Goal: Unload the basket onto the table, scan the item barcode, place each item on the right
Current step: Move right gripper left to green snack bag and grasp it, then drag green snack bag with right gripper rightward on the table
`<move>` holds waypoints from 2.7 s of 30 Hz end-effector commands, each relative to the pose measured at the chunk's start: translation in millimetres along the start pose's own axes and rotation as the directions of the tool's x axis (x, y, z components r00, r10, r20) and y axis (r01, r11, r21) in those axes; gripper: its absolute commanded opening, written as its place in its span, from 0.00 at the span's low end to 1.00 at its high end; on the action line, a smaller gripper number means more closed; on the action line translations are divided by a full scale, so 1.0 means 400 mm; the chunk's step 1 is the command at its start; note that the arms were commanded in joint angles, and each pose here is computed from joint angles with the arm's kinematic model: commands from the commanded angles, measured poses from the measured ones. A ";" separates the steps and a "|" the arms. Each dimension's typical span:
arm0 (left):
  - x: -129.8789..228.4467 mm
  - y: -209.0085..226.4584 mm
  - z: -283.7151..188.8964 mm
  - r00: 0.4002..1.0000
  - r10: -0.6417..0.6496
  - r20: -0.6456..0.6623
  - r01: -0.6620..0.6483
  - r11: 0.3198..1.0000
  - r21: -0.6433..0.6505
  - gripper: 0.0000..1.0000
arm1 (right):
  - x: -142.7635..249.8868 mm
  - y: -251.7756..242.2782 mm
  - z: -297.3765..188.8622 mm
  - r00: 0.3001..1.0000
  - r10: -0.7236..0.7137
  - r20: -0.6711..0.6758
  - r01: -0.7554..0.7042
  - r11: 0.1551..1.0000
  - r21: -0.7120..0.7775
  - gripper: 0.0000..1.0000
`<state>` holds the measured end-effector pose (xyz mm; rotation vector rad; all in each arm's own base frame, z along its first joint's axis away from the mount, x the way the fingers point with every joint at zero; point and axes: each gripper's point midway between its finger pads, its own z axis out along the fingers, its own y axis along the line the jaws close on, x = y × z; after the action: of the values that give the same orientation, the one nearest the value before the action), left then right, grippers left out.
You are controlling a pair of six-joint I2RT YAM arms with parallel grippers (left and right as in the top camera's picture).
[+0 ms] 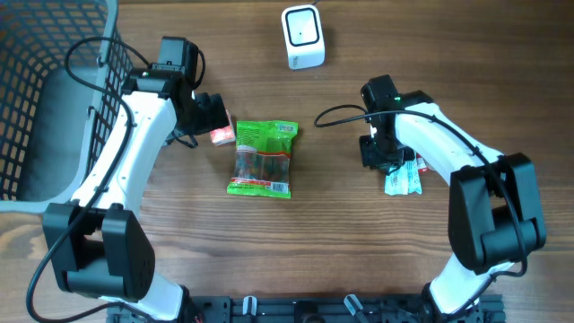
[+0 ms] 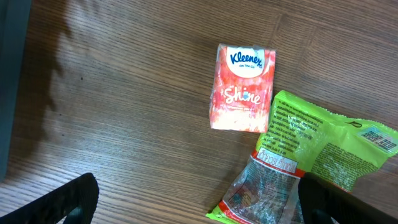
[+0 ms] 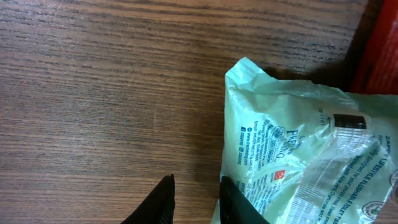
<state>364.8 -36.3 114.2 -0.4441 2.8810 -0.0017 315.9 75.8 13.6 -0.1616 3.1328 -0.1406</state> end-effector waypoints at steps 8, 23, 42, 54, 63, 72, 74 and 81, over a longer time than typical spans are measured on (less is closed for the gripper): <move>-0.012 -0.004 -0.018 1.000 0.009 0.023 -0.009 1.000 0.011 1.00 | -0.055 0.372 -0.176 0.968 -0.164 0.190 0.246 0.772 -0.587 0.50; -0.012 -0.003 -0.018 1.000 0.009 0.023 -0.009 1.000 0.011 1.00 | -0.101 0.507 -0.071 0.895 0.118 0.430 0.057 0.926 -0.374 0.46; -0.012 -0.003 -0.018 1.000 0.009 0.022 -0.009 1.000 0.010 1.00 | -0.083 0.227 -0.242 0.778 0.341 0.527 -0.247 0.938 -0.243 0.04; -0.012 -0.003 -0.018 1.000 0.009 0.022 -0.009 1.000 0.010 1.00 | 0.007 0.300 -0.200 0.897 0.321 0.305 -0.206 0.912 -0.354 0.22; -0.012 -0.004 -0.018 1.000 0.009 0.022 -0.009 1.000 0.011 1.00 | 0.071 0.276 0.006 0.720 0.691 0.065 -0.664 0.713 -0.225 0.20; -0.012 -0.003 -0.018 1.000 0.009 0.022 -0.009 1.000 0.010 1.00 | 0.148 0.486 0.024 0.938 0.345 -0.032 -0.332 0.871 -0.363 0.20; -0.012 -0.003 -0.018 1.000 0.009 0.023 -0.009 1.000 0.011 1.00 | 0.139 0.512 -0.052 0.985 0.173 0.016 -0.147 0.881 -0.449 0.25; -0.012 -0.003 -0.018 1.000 0.009 0.023 -0.009 1.000 0.011 1.00 | -0.042 0.378 -0.299 0.901 -0.060 0.430 0.261 0.866 -0.426 0.56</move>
<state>364.8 -36.3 114.2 -0.4441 2.8810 -0.0017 282.1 257.9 81.2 -0.1690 2.8503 0.6230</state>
